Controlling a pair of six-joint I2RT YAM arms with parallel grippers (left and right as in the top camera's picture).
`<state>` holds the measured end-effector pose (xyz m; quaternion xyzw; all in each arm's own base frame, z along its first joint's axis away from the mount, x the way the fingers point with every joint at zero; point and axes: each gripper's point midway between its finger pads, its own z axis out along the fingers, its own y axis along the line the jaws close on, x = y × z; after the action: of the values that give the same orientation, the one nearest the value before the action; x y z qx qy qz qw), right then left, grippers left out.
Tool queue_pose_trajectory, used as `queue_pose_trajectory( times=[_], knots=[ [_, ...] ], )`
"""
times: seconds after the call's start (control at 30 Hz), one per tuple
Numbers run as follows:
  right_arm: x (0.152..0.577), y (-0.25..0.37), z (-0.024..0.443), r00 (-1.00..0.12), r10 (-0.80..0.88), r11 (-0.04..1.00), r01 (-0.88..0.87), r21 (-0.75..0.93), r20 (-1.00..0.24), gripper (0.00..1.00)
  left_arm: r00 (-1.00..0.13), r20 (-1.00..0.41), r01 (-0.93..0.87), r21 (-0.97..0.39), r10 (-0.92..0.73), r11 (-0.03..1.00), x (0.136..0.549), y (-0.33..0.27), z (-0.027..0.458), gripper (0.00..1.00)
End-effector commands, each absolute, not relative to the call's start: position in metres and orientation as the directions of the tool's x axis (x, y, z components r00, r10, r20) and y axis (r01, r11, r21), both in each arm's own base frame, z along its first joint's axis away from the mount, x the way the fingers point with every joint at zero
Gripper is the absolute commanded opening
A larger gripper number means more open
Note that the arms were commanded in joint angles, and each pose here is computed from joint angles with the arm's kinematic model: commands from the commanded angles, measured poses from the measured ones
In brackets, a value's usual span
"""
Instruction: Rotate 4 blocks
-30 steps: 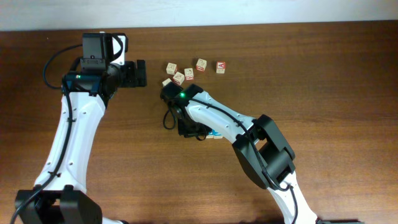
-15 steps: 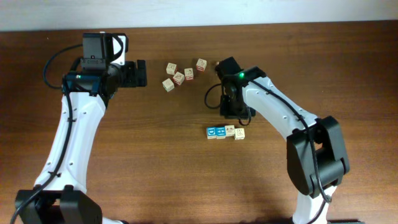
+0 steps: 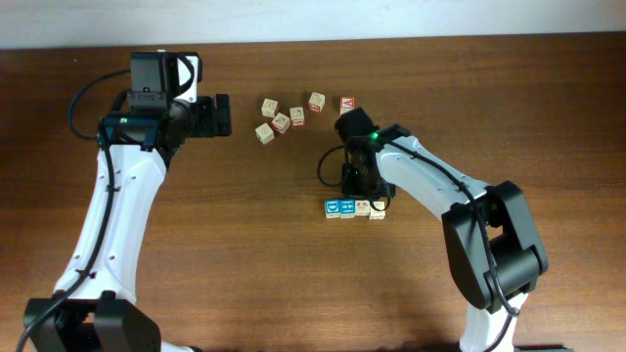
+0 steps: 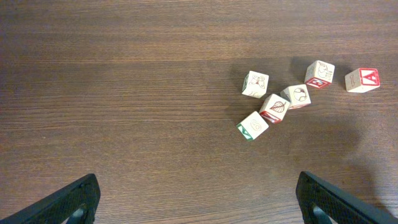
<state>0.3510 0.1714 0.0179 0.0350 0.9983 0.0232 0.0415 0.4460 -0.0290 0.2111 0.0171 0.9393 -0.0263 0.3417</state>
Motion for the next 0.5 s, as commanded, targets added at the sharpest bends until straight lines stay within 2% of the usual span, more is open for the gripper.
queue_pose_trajectory(
  times=[0.0,0.27,0.33,0.37,0.4,0.47],
  knots=[
    [0.344,0.172,0.016,-0.995,0.078,0.996,0.075,0.051,-0.061,0.04,-0.757,-0.653,0.050,-0.049,0.005,0.998,0.447,-0.031,0.217,0.99],
    [0.350,0.180,0.018,-0.997,-0.001,0.996,-0.008,0.085,-0.082,0.04,-0.757,-0.654,0.050,-0.049,0.005,0.998,0.447,-0.031,0.217,0.99],
    [0.381,0.165,0.057,-0.985,0.051,0.995,0.036,0.092,-0.165,0.04,-0.757,-0.654,0.050,-0.049,0.005,0.998,0.447,-0.031,0.217,0.99],
    [0.383,0.156,0.074,-0.981,0.073,0.993,0.056,0.100,-0.181,0.04,-0.757,-0.654,0.050,-0.049,0.005,0.998,0.447,-0.031,0.217,0.99],
    [0.365,0.128,0.090,-0.985,0.124,0.990,0.115,0.077,-0.122,0.04,-0.757,-0.654,0.050,-0.049,0.005,0.998,0.447,-0.031,0.217,0.99],
    [0.333,0.113,0.067,-0.988,0.157,0.987,0.157,0.021,-0.004,0.04,-0.757,-0.654,0.050,-0.049,0.005,0.998,0.447,-0.031,0.217,0.99]
  ],
)
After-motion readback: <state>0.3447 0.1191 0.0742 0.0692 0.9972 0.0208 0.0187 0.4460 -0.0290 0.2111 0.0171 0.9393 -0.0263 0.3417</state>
